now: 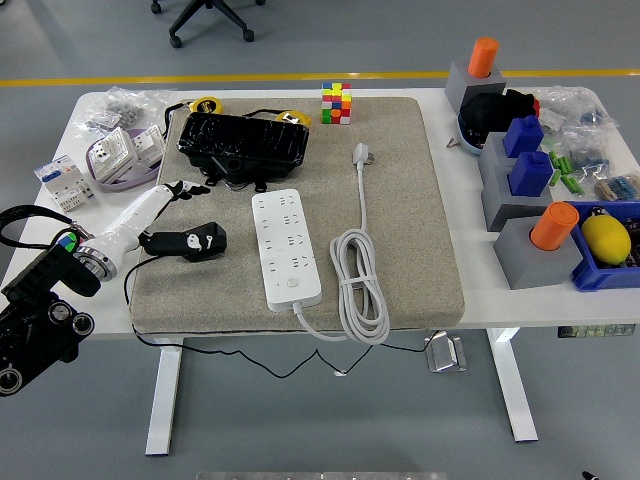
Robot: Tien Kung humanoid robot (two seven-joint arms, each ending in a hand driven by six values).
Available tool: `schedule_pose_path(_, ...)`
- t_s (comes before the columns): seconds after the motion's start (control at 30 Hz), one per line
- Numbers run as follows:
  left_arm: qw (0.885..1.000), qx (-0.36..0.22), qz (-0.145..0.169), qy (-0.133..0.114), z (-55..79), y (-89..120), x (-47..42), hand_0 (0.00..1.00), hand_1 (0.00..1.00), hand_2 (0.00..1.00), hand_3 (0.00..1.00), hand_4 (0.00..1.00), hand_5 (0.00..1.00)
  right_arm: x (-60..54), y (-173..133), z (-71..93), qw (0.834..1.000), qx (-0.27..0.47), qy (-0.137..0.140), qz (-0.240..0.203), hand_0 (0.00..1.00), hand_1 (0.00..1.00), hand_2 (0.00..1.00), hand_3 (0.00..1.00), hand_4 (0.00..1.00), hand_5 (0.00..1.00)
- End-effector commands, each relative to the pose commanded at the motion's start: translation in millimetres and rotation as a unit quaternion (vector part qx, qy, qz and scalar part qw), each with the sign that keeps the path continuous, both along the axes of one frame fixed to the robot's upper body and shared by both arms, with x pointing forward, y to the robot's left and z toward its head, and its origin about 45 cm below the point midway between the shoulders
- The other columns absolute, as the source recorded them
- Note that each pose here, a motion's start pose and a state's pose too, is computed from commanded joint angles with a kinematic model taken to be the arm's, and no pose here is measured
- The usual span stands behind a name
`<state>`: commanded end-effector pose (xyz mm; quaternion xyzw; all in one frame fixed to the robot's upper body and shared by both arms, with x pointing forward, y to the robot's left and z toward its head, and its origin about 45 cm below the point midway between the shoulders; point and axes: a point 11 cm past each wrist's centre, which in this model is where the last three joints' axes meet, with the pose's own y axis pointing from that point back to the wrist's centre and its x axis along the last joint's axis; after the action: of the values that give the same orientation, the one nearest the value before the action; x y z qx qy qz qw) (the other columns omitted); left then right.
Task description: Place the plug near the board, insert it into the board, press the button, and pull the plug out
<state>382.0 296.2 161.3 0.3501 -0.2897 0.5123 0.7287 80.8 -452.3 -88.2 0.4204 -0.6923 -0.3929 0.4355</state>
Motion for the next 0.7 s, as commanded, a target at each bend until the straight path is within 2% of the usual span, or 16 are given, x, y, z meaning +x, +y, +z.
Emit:
schedule_pose_path(0.2,1.000,0.017,-0.005,0.015,-6.4,-2,0.6,0.862,0.852,0.867,0.816,0.998,0.456,1.4,-1,0.6,1.000,-0.001,-0.001,0.000,0.603,0.654,0.684,0.569,0.958,0.519)
schedule_pose_path(0.23,1.000,0.023,-0.007,0.018,-7.9,-2,0.8,0.845,0.825,0.824,0.792,0.998,0.420,1.6,-1,0.7,1.000,-0.001,-0.002,0.000,0.603,0.654,0.684,0.569,0.958,0.518)
schedule_pose_path(0.4,0.999,0.043,-0.006,0.016,-12.0,-1,1.9,0.845,0.825,0.824,0.792,0.998,0.420,1.7,-1,0.9,1.000,-0.001,-0.002,-0.001,0.603,0.654,0.684,0.569,0.958,0.518)
schedule_pose_path(0.43,0.999,0.042,-0.005,0.014,-12.3,-2,2.3,0.833,0.803,0.805,0.773,0.998,0.342,1.4,-1,0.8,1.000,-0.001,-0.002,0.000,0.603,0.654,0.684,0.570,0.958,0.519)
schedule_pose_path(0.7,0.998,0.050,0.009,0.030,-22.0,1,3.9,0.829,0.800,0.801,0.782,0.998,0.347,0.6,0,0.3,1.000,0.000,0.000,0.001,0.603,0.654,0.683,0.569,0.958,0.519)
